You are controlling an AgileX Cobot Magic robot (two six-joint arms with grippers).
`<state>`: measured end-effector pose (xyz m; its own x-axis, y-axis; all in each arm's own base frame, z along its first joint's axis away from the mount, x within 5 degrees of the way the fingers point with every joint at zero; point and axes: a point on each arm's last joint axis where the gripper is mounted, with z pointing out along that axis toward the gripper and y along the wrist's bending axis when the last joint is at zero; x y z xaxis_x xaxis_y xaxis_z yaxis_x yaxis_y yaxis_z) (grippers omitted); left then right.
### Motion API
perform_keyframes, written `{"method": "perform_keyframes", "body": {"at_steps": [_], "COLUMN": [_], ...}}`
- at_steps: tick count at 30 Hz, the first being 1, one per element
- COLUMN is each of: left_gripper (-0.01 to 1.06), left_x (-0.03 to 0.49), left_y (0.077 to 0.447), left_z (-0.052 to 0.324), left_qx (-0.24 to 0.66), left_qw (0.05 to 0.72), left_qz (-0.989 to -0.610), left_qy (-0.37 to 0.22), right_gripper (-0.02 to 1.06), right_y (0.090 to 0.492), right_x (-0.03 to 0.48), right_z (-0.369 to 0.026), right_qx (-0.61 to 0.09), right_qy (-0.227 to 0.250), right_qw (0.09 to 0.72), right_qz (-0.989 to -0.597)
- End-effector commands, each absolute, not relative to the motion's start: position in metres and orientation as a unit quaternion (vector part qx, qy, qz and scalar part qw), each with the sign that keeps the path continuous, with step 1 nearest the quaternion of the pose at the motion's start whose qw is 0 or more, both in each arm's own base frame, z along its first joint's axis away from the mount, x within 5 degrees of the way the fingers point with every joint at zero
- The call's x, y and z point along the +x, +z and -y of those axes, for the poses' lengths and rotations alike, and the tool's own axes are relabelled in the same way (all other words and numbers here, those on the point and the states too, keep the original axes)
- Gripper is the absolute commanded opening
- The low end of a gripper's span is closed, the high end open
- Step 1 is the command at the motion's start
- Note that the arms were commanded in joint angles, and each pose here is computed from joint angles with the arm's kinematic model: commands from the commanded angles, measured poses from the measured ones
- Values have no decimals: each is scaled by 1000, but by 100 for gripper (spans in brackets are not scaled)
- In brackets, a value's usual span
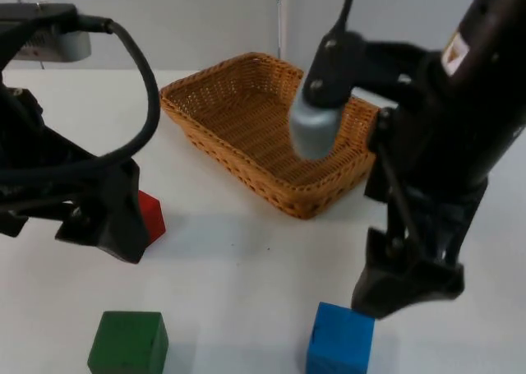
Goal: Pick up one cube with each hand and place exactly two cubes into the same basket, leaving the remaining cube outside.
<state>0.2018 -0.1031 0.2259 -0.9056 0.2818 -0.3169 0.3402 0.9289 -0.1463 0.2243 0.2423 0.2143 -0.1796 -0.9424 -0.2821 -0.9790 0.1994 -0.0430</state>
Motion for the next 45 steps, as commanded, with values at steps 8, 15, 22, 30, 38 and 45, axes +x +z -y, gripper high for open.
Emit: {"method": "perform_keyframes", "body": {"at_steps": [8,15,22,30,38,45], "left_gripper": [105,105,105,105,105,105], "left_x": [186,185,196,205,211,213], "left_y": [196,180,160,136,110,96], "left_z": [112,111,114,116,117,118], "left_qx": [149,132,138,132,129,127], "left_qw": [168,158,154,139,119,108], "left_qz": [-966,-970,-973,-978,-982,-984], "left_qy": [-126,-125,-105,-87,-74,-66], "right_gripper": [105,105,105,105,105,105], "right_y": [190,174,154,142,131,130], "right_x": [226,232,237,240,242,242], "right_z": [-253,-259,-263,-265,-267,-267], "right_qx": [-632,-623,-618,-617,-616,-616], "right_qy": [70,68,66,63,61,61], "right_qw": [100,102,98,93,91,92], "right_qz": [-765,-773,-777,-779,-780,-780]}}
